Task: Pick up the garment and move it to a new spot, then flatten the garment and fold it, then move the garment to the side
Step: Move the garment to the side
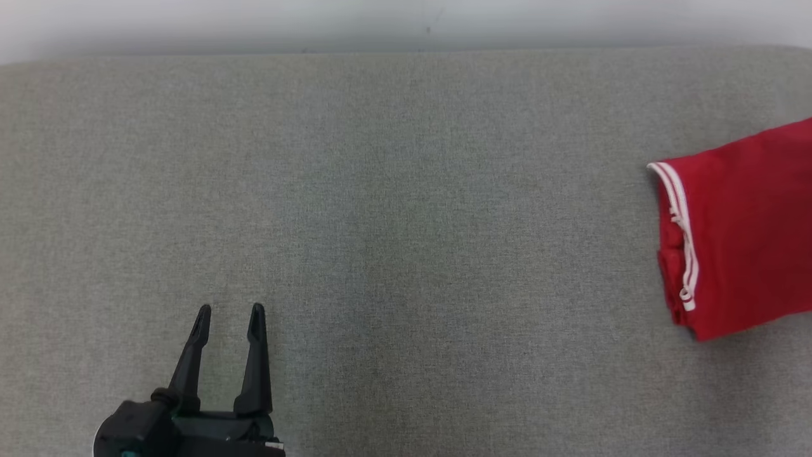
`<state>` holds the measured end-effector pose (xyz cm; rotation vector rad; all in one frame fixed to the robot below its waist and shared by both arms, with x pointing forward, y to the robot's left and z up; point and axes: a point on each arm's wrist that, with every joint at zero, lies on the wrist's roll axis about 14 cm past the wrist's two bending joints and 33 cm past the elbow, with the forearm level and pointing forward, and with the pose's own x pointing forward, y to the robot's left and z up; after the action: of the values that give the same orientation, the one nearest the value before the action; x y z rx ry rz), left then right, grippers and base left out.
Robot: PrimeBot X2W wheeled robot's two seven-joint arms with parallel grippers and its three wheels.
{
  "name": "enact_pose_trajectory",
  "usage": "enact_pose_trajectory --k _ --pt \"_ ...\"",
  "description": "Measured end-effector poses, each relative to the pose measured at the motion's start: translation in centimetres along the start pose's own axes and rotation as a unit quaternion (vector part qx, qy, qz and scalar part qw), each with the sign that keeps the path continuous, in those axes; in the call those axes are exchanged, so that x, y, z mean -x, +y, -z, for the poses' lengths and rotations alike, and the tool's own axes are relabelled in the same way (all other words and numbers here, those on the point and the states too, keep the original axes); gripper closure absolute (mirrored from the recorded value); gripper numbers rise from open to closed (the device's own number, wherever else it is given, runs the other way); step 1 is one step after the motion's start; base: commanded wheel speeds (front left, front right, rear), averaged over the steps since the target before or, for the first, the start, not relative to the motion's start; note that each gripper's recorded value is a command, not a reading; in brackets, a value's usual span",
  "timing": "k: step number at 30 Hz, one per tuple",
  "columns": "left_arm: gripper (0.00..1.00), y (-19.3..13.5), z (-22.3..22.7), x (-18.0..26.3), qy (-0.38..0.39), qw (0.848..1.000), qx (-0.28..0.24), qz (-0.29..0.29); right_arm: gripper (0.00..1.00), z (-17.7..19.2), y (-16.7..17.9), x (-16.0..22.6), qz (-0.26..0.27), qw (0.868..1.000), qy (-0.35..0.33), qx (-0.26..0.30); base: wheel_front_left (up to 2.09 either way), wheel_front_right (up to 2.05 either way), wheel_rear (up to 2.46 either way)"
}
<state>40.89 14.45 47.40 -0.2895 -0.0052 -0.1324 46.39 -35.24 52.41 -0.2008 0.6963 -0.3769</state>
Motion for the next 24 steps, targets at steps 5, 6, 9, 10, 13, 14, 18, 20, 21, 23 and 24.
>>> enact_pose_trajectory --k 5,6,9,10,13,14,18,20,21,23,24 --pt "0.0 -0.1 0.6 -0.7 0.007 1.0 -0.006 0.006 1.0 -0.2 -3.9 -1.0 0.079 0.996 0.002 0.038 0.0 0.0 0.0" --pt "0.0 0.0 0.8 -0.9 0.009 1.0 -0.007 0.005 1.0 -0.5 -4.5 -1.2 0.089 0.995 -0.002 0.044 0.0 0.0 0.0" --pt "0.0 0.2 1.4 -1.0 0.018 1.0 -0.01 0.004 1.0 0.2 -4.9 -2.6 0.099 0.993 0.011 0.059 0.0 0.0 0.0" --pt "0.0 0.3 1.5 -1.1 0.019 1.0 -0.011 0.004 1.0 0.6 -4.8 -3.1 0.099 0.993 0.016 0.061 0.0 0.0 0.0" --pt "0.0 0.5 1.7 -1.5 0.02 1.0 -0.015 0.006 1.0 1.3 -5.2 -4.2 0.111 0.991 0.023 0.073 0.0 0.0 0.0" --pt "0.0 0.6 1.8 -1.5 0.023 1.0 -0.015 0.005 1.0 1.7 -5.4 -4.5 0.116 0.99 0.027 0.079 0.0 0.0 0.0" --pt "0.0 0.8 2.0 -1.5 0.026 0.999 -0.018 0.005 1.0 2.2 -5.7 -5.3 0.129 0.987 0.028 0.093 0.0 0.0 0.0" --pt "0.0 0.6 1.8 -1.6 0.024 0.999 -0.02 0.009 0.18 2.6 -5.6 -5.4 0.129 0.987 0.032 0.093 0.0 0.0 0.0" --pt "0.0 0.4 1.8 -1.6 0.025 0.999 -0.021 0.013 0.0 2.9 -5.4 -5.4 0.127 0.987 0.037 0.09 0.0 0.0 0.0" --pt "0.0 -0.1 1.7 -1.5 0.024 0.999 -0.022 0.022 0.0 3.6 -5.0 -5.3 0.122 0.988 0.048 0.086 0.0 0.0 0.0" --pt "0.0 -0.2 1.6 -1.5 0.022 0.999 -0.024 0.025 0.0 4.1 -4.9 -5.2 0.121 0.987 0.059 0.085 0.0 0.0 0.0"
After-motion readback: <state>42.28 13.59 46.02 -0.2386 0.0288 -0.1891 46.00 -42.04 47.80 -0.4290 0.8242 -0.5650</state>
